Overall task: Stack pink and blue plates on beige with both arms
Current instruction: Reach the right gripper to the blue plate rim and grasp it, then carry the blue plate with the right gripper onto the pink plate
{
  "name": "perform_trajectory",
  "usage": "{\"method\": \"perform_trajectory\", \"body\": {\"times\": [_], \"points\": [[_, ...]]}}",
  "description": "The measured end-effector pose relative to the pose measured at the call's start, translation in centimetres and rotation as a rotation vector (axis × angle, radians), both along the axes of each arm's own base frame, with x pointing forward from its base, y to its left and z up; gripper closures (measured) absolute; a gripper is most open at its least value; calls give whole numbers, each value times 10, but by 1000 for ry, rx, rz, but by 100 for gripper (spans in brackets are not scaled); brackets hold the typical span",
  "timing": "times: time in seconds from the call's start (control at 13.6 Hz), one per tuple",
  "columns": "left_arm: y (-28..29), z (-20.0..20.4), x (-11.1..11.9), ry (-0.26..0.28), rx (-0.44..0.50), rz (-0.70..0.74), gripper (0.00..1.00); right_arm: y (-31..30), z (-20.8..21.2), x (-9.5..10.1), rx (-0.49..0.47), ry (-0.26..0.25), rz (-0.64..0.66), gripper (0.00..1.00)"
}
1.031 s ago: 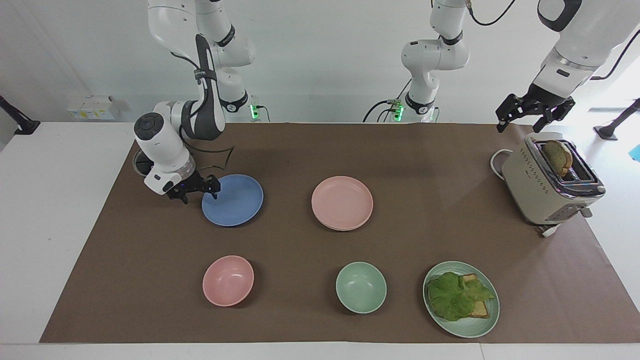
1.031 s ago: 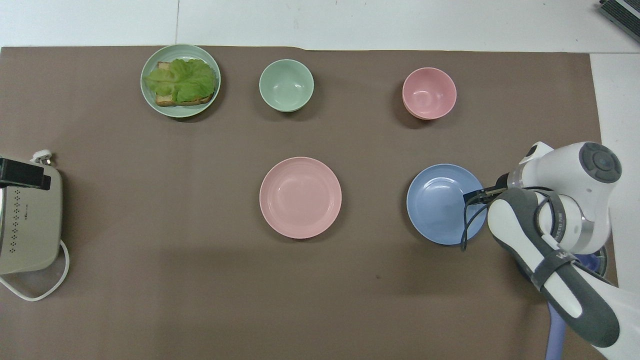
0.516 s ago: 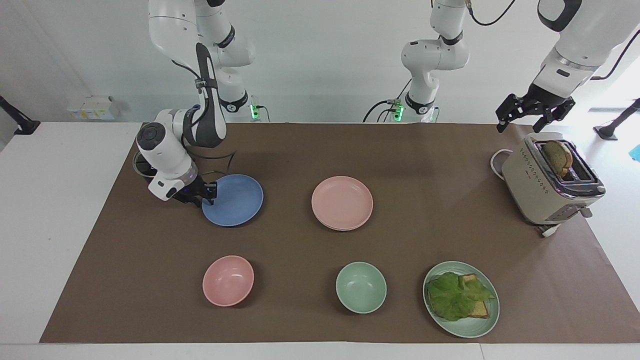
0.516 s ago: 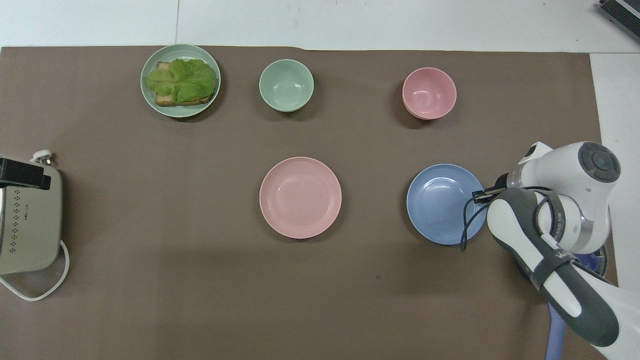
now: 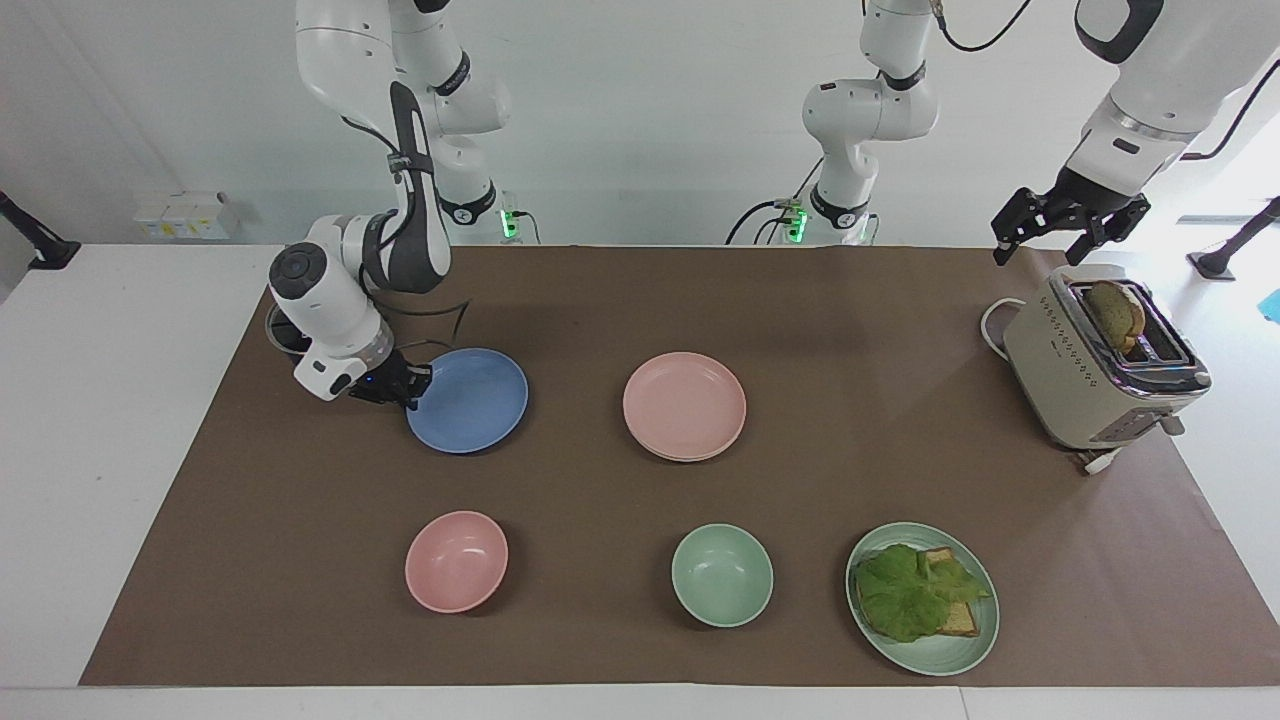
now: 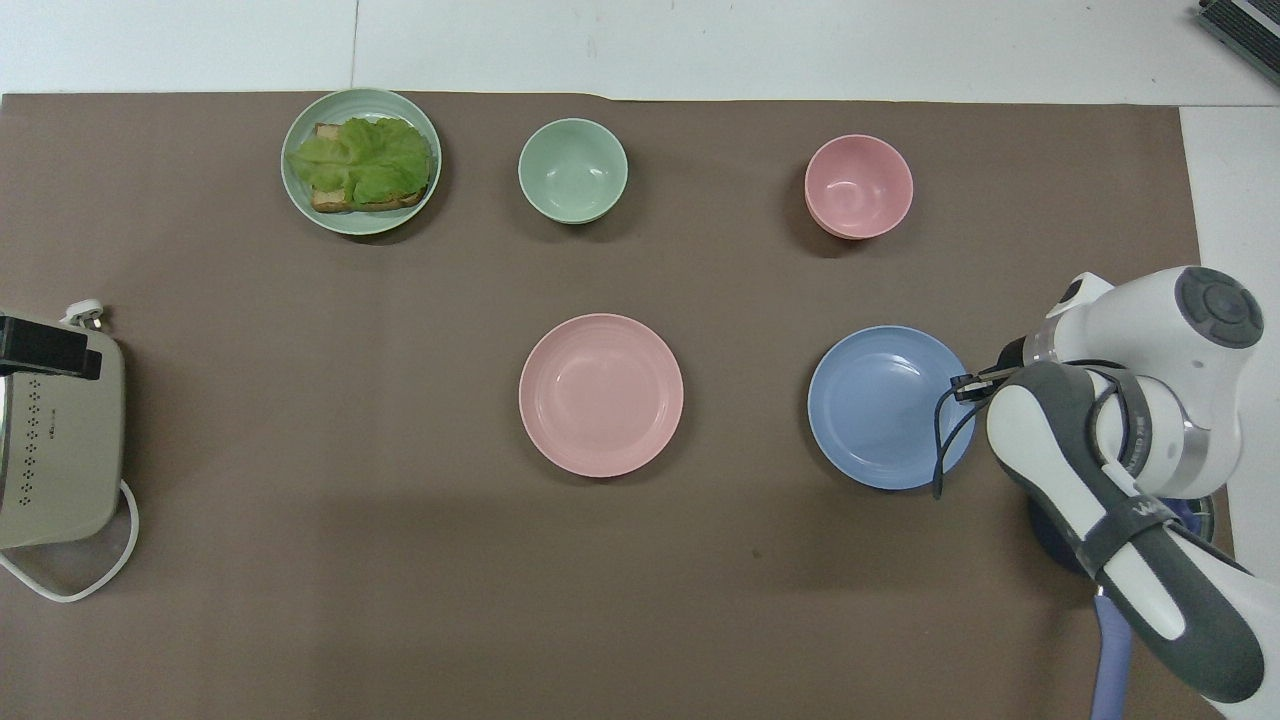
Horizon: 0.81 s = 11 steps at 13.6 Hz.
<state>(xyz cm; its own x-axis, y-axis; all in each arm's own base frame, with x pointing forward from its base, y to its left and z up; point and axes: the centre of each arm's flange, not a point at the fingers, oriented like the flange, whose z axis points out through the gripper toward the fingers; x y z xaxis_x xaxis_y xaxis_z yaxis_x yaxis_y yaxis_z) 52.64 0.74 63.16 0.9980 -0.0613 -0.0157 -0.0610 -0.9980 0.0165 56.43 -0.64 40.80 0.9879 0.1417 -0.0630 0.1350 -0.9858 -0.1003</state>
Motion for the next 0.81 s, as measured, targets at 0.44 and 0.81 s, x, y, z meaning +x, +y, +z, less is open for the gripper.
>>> {"method": "perform_trajectory", "body": {"times": [0.44,0.81], "points": [[0,0,0,0,0,0,0,87,54,-2,30,-21,-6,95],[0,0,0,0,0,0,0,205,52,-23,73,-19,-76,95]]}}
